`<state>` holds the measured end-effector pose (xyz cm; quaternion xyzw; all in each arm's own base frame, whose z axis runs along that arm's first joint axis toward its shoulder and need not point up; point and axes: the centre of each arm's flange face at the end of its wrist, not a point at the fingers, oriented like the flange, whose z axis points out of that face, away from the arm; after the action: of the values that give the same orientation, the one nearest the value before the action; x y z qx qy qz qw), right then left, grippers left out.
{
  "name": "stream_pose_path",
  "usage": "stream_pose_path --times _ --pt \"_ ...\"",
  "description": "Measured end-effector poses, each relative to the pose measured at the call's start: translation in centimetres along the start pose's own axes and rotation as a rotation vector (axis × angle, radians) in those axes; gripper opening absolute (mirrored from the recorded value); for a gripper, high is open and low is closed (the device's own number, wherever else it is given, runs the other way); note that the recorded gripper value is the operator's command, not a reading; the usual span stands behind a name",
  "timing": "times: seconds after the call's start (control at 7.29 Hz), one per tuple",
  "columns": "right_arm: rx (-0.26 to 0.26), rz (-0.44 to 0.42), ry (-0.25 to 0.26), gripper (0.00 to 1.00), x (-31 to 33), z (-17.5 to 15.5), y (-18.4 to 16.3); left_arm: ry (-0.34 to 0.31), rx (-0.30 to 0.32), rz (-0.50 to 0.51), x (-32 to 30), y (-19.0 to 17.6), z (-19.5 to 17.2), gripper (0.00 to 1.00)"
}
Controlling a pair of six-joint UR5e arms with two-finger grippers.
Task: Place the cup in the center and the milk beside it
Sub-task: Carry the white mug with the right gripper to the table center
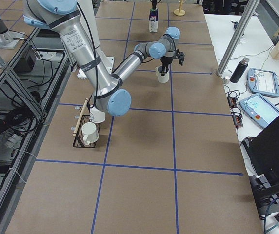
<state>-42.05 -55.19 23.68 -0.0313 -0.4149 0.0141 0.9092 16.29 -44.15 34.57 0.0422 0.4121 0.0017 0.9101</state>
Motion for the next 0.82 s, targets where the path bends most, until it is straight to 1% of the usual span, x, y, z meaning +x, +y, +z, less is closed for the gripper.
stream_pose_path --times 0.14,0.27,0.41,0.55,0.69,0.82 --pt "0.003 0.027 -0.025 0.00 -4.9 2.0 -2.4 0.000 0.018 -0.012 -0.6 -0.3 -0.8 0.98" --pt "0.007 0.039 -0.035 0.00 -8.9 3.3 -4.5 0.000 0.035 -0.023 -1.2 -0.6 -1.6 0.98" --pt "0.014 0.045 -0.033 0.00 -11.6 3.9 -6.0 0.000 0.042 -0.030 -1.6 -0.7 -2.1 0.98" --pt "0.021 0.044 -0.035 0.00 -12.6 4.6 -7.0 -0.001 0.044 -0.034 -1.8 -0.7 -2.1 0.98" --pt "0.025 0.040 -0.037 0.58 -12.8 5.4 -7.7 -0.003 0.043 -0.036 -1.9 -0.7 -2.1 0.98" --pt "0.027 0.032 -0.040 1.00 -12.9 5.9 -8.0 -0.004 0.042 -0.038 -2.0 -0.7 -2.1 0.98"
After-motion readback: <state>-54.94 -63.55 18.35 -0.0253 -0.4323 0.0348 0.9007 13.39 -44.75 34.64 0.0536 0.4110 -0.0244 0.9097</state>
